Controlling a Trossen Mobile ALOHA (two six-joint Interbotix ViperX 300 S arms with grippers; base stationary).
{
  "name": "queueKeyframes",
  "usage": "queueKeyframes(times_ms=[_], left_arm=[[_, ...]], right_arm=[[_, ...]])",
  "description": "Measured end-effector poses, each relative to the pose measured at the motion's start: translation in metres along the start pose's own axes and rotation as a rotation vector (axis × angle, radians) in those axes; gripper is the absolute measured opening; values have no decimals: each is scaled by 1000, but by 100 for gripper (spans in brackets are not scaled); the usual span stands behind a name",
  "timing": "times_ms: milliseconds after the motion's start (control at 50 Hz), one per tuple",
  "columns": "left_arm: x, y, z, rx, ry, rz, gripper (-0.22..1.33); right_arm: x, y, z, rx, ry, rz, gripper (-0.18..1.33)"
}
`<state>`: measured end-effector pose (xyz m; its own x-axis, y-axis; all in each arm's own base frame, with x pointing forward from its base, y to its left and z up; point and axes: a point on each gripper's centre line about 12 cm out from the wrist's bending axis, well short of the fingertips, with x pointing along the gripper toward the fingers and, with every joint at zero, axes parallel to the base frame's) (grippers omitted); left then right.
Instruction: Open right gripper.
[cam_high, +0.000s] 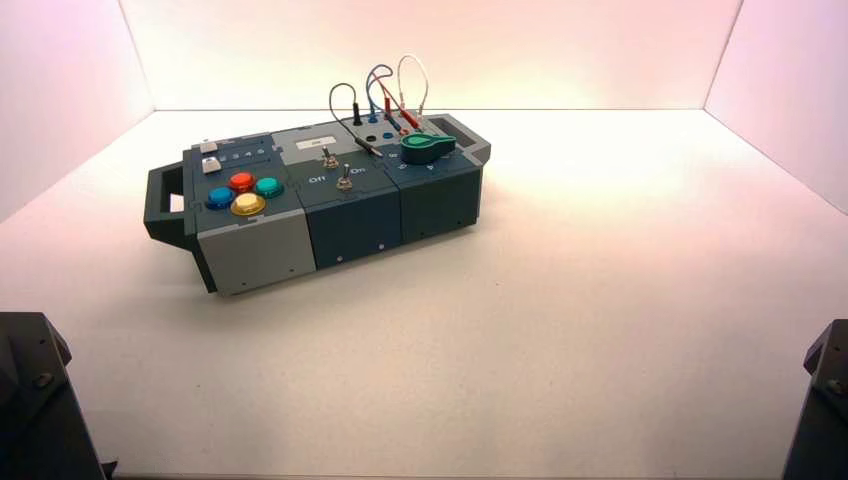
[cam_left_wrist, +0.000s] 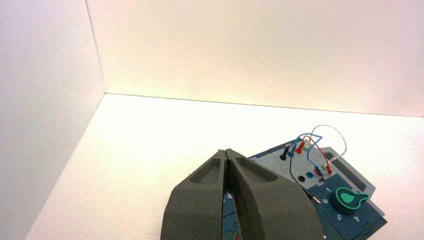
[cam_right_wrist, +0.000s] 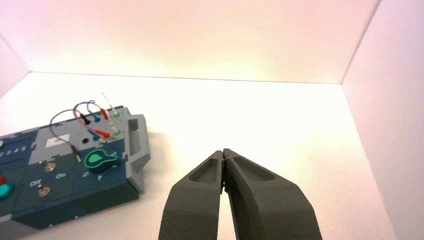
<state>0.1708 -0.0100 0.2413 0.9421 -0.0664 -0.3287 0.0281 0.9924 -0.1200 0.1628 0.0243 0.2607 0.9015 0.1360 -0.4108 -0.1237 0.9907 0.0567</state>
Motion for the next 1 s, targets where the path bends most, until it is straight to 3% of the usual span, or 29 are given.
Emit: queueKeyframes(times_ms=[500,600,680,760,780,800,820,1000], left_arm=[[2,0,-2,0,14,2,-16],[3,0,-2,-2,20,2,-16],[4,0,-3,-1,24,3,-16],[4,1,-3,-2,26,3,-16],[5,1,-3,-1,27,3,-16],[5,0,-3,-2,27,3,-16],[5,1,-3,-1,27,3,-16],[5,0,-3,0,28,2,-16]], right_arm=[[0,3,1,-6,-2,14,-14],[-1,3,1,-6,-8,15,-7],[-1,3,2,-8,-18,15,23],[-1,3,3,-14,-25,15,81],[0,3,3,-15,-24,15,102],[0,3,3,-15,-24,15,104],[1,3,2,-16,-14,16,132],[7,3,-1,-20,16,17,133]])
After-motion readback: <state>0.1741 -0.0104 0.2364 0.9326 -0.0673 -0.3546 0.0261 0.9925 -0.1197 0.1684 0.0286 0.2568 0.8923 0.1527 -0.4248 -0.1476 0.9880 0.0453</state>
